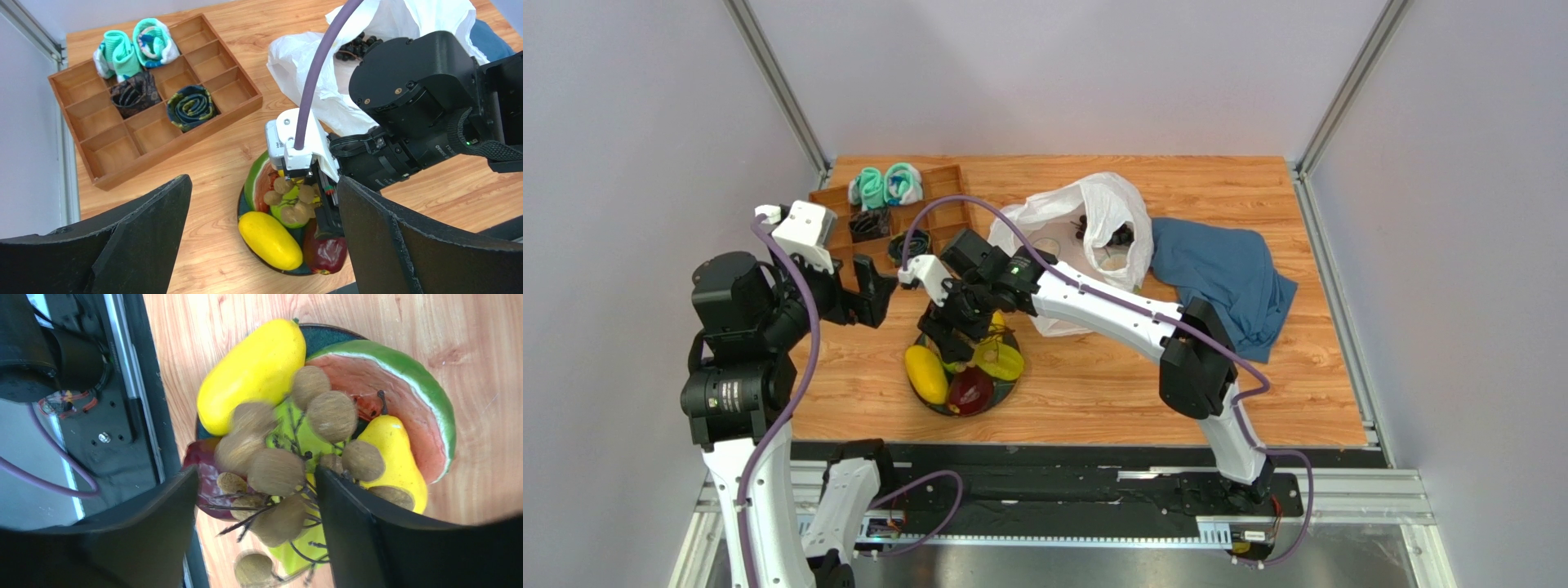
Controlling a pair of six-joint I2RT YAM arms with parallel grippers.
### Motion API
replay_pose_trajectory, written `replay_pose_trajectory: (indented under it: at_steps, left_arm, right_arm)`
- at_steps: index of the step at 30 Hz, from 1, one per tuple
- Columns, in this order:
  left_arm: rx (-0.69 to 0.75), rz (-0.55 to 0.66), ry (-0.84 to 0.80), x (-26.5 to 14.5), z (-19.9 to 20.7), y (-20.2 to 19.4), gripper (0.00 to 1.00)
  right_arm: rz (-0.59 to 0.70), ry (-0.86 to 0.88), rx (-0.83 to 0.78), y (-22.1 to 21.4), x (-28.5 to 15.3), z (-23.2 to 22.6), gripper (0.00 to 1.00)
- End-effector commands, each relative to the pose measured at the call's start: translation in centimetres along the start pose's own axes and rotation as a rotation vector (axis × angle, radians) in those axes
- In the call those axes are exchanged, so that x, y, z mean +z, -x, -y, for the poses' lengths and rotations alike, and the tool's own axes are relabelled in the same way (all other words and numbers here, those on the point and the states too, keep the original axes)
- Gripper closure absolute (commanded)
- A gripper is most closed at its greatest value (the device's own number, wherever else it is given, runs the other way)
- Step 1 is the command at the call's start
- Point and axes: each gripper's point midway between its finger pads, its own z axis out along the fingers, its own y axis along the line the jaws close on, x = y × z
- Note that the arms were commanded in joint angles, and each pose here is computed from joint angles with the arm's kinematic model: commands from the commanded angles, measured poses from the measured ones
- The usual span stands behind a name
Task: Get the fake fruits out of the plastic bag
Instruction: Place the fake fruit on the plate, then take out the fake fruit from the plastic bag.
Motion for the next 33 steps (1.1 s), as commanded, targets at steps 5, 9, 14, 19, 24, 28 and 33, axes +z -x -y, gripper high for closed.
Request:
replay_pose_trajectory:
  at_steps: [5, 9, 14, 19, 24, 28, 33]
  left_arm:
    - [-0.039, 0.021, -0.059, 1.5, 0.3, 0.8, 0.04]
    - [-0.039, 0.035, -0.090, 3.0, 0.0, 2.1, 0.01]
    - [-0.094, 0.018, -0.177, 6.0, 0.2, 3.5, 0.01]
    - [-0.042, -0.046, -0.284, 9.7, 2.1, 3.3, 0.01]
    - [-0.052, -0.100, -0.338, 12.6, 2.8, 3.1, 0.01]
    - [0.000, -0.141, -0.433, 15.2, 4.9, 2.9, 0.01]
    - [0.057, -0.214, -0.545, 18.0, 8.8, 0.9, 0.01]
  right_arm:
    - [0.252, -0.060, -0.054, 7.4, -9.4, -2.6, 0.00]
    - [0.236, -0.093, -0.107, 5.6, -13.2, -3.1, 0.00]
    - [0.127, -0.204, -0.055, 0.1, -15.2, 1.6, 0.05]
    - [0.023, -0.358, 0.032, -5.0, -16.9, 10.0, 0.10]
    - [-0.105, -0.435, 0.006, -8.6, -16.3, 14.8, 0.14]
    - [-0.168, -0.531, -0.068, -9.3, -15.2, 18.2, 0.22]
    - [-0.270, -0.665, -0.125, -10.3, -14.8, 22.8, 0.23]
